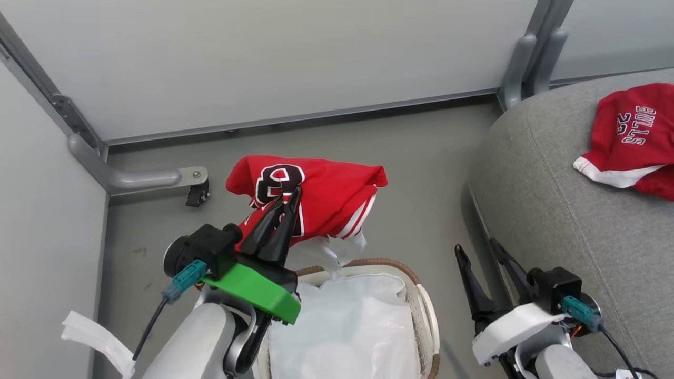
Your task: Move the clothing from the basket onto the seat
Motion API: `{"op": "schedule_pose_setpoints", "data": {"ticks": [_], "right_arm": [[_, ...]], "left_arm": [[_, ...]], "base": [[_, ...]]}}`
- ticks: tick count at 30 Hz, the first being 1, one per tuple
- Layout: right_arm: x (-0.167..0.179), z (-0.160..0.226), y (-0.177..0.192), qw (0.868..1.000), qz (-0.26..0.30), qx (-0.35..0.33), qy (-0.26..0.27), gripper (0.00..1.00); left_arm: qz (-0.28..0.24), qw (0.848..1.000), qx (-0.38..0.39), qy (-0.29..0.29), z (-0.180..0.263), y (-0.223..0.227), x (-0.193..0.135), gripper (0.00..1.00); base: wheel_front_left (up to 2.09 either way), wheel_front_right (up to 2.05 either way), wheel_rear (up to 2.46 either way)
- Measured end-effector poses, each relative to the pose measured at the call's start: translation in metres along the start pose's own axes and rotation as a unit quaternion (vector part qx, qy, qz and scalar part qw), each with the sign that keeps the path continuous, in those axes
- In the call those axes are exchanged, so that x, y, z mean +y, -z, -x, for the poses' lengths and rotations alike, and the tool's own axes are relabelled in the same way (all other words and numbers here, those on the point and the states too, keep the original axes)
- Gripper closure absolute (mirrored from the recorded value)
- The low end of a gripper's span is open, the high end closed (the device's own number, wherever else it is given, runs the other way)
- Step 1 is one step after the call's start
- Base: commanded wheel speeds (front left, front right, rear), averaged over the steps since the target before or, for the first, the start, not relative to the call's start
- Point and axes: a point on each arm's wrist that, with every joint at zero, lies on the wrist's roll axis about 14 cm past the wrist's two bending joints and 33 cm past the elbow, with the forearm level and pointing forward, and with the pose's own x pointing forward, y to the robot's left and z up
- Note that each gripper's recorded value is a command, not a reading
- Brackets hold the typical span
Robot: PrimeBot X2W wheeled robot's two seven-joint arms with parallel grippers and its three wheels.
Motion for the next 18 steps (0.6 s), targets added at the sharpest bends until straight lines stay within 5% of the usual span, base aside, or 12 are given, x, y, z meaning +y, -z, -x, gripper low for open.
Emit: {"op": "schedule_pose_setpoints", "data": {"ticks": [9,18], "right_arm": [[0.025,0.01,0.002,0.999,0.008,0.005,-0.035,0.0],[0.09,0.015,0.014,0.989,0.036,0.021,-0.138,0.0]], "left_arm": [[-0.017,0.998,-0.054,0.019,0.002,-0.039,-0.019,1.0],[-0.022,0.998,-0.062,0.021,0.007,-0.045,-0.024,1.0]], "base": [[0.0,0.0,0.0],[0.0,0.0,0.0]]}}
